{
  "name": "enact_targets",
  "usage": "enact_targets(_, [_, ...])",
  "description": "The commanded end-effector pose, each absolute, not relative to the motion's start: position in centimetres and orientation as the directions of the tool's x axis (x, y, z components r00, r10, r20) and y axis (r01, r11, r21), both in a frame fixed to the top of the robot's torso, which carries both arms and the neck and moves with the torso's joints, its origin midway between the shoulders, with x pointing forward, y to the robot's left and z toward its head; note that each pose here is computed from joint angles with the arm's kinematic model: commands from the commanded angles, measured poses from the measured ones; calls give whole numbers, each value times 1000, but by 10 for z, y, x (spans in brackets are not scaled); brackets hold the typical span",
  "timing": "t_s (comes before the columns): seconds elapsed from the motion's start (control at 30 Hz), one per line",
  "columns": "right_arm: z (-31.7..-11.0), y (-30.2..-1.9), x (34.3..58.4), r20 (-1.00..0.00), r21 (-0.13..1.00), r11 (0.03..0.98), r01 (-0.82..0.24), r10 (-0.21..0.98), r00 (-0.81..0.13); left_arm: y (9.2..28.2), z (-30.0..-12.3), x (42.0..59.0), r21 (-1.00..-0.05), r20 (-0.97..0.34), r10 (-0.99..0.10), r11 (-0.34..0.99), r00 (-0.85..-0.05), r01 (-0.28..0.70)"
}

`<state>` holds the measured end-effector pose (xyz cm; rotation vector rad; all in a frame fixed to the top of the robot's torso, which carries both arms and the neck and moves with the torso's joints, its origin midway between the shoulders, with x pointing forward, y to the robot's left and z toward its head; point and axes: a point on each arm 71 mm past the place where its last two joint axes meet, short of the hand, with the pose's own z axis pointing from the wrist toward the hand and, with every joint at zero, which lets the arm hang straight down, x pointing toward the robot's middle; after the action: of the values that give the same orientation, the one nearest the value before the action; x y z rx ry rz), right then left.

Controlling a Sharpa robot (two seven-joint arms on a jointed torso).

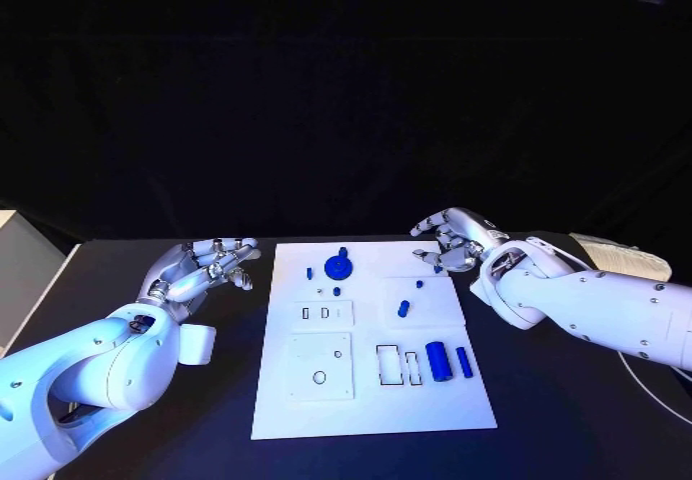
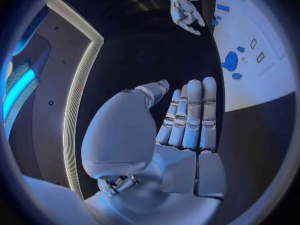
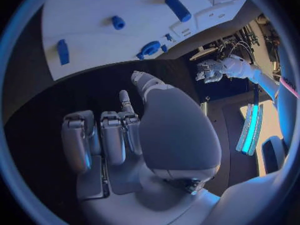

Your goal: Assemble the parts on the task board

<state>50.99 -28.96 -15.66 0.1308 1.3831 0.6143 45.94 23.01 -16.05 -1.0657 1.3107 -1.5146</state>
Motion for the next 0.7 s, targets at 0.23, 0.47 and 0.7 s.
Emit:
enact_targets(0.23, [-166, -343, 518, -878, 469, 837, -282, 476, -48, 226, -167, 462, -992, 86, -951, -109, -296, 64])
enact_targets(0.47, [-174, -357, 520, -880, 474, 851, -227, 464, -100, 226, -170, 463, -992, 86, -953, -109, -291, 61])
enact_targets(0.7, [-185, -360, 520, -883, 469, 860, -203, 450, -134, 226, -171, 464, -992, 87, -953, -109, -291, 60])
